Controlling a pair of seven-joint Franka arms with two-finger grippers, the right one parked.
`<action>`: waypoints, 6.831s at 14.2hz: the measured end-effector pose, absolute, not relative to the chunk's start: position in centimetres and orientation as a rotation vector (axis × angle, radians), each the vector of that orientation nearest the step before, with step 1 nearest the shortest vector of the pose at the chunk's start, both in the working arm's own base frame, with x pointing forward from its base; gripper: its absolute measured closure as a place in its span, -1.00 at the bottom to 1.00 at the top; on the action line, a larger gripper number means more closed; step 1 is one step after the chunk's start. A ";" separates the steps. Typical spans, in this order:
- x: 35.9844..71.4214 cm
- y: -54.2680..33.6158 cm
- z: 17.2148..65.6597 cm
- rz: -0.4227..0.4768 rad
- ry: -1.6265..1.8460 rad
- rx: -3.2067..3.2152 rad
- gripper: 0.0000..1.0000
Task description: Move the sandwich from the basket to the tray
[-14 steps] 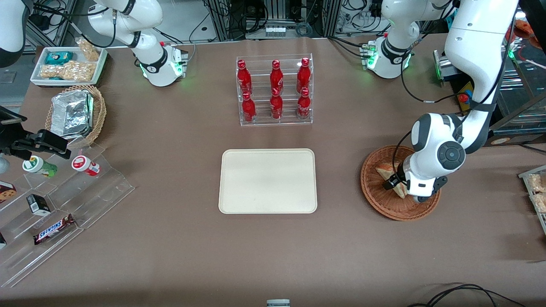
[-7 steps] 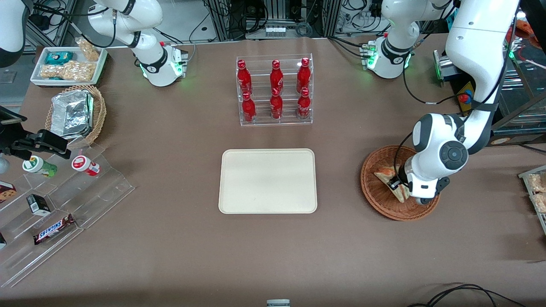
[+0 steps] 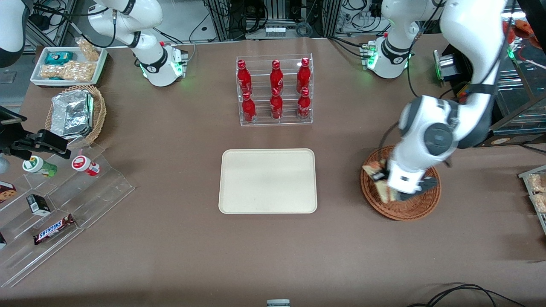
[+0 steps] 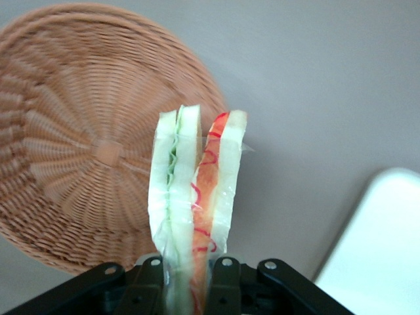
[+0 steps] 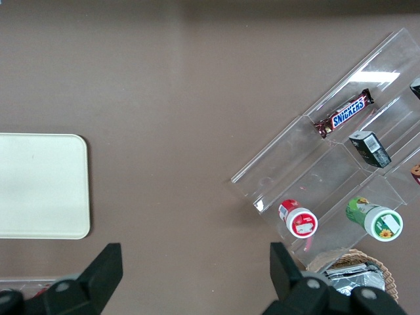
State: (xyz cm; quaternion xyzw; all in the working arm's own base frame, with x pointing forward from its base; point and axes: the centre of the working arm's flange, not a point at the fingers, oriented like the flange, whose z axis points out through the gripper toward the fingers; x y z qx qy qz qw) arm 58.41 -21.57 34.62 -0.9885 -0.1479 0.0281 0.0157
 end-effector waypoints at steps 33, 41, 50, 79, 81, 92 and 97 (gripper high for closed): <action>53.5 -54.1 23.5 0.012 -0.105 -3.190 -0.62; 59.1 -46.3 35.0 -0.038 -0.324 -3.091 -1.00; 60.3 -28.5 48.9 0.236 -0.214 -3.097 -1.00; 51.9 -4.9 63.8 0.321 -0.351 -3.018 -1.00; 51.9 -4.9 63.8 0.318 -0.350 -3.022 -1.00; 53.8 -5.0 63.3 0.203 -0.337 -3.058 -1.00; 53.7 -5.0 63.7 0.198 -0.118 -3.080 -1.00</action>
